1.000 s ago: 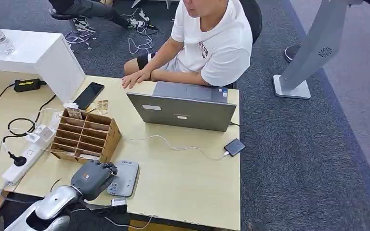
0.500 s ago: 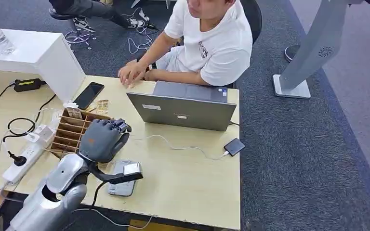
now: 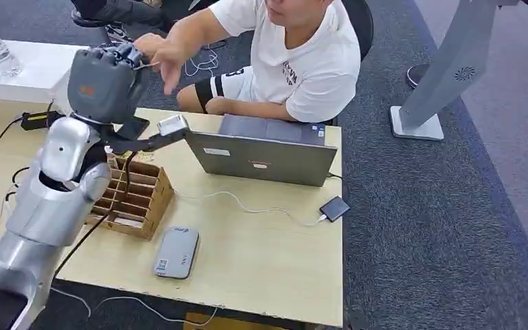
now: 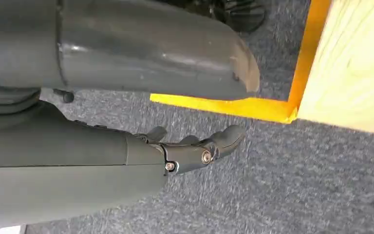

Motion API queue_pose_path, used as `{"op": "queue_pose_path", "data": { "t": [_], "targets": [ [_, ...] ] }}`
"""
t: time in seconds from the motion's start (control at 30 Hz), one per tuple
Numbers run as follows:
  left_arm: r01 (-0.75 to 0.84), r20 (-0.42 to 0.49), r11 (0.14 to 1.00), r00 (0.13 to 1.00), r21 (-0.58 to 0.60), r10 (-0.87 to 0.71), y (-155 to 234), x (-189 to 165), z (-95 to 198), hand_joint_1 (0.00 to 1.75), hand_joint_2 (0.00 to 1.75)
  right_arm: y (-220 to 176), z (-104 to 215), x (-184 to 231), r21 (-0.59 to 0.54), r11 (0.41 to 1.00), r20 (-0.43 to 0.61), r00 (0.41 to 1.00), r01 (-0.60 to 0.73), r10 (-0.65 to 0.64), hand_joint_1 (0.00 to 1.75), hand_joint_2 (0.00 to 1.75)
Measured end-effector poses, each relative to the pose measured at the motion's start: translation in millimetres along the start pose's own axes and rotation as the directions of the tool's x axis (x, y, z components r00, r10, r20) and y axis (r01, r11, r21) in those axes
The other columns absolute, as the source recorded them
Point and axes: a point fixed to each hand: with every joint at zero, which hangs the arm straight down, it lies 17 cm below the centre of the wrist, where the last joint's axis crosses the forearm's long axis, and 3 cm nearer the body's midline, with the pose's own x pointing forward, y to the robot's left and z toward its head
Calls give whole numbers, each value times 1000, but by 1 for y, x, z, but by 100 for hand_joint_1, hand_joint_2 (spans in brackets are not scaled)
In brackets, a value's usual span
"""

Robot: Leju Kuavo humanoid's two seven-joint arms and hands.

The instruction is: Pass the card to the sensor for recognition and then transmit it.

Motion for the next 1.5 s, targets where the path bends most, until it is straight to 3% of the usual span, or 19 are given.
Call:
{"op": "queue_pose_path", "data": {
  "t": [0.13, 0.43, 0.47, 0.7, 0.87, 1.13, 1.3, 1.5],
  "targets": [
    [33, -32, 999, 999, -3, -33, 4, -19, -23, 175, 175, 5, 0, -1, 6, 1000, -5, 1000, 3, -3, 0, 0],
    [37, -74, 997, 996, -71, -42, -20, -34, -19, 175, 175, 3, 0, -7, -10, 1000, -23, 1000, 7, -7, 0, 0],
    [37, -77, 996, 996, -75, -43, -22, -35, -18, 0, 175, 3, 0, -8, -10, 1000, -24, 1000, 7, -7, 0, 0],
    [20, -92, 994, 995, -111, -30, -36, -42, -7, 0, 175, 6, 1, -12, 4, 1000, -26, 1000, 3, -3, 0, 0],
    [-40, -71, 994, 997, -106, 33, -48, -42, 29, 0, 175, 6, 3, -21, 9, 1000, -13, 1000, -2, 2, 0, 0],
    [-132, 54, 989, 989, -69, 136, -41, 7, 140, 0, 175, -4, 6, -44, -13, 1000, -23, 1000, 20, -21, 0, 0],
    [-188, 168, 982, 967, -24, 189, -8, 66, 259, 0, 175, -9, 11, -64, -30, 996, -13, 997, 81, -81, 0, 0],
    [-206, 29, 961, 976, -183, 215, -9, 71, 342, 0, 175, -16, 14, -81, -46, 993, -27, 993, 110, -112, 0, 0]
  ]
}}
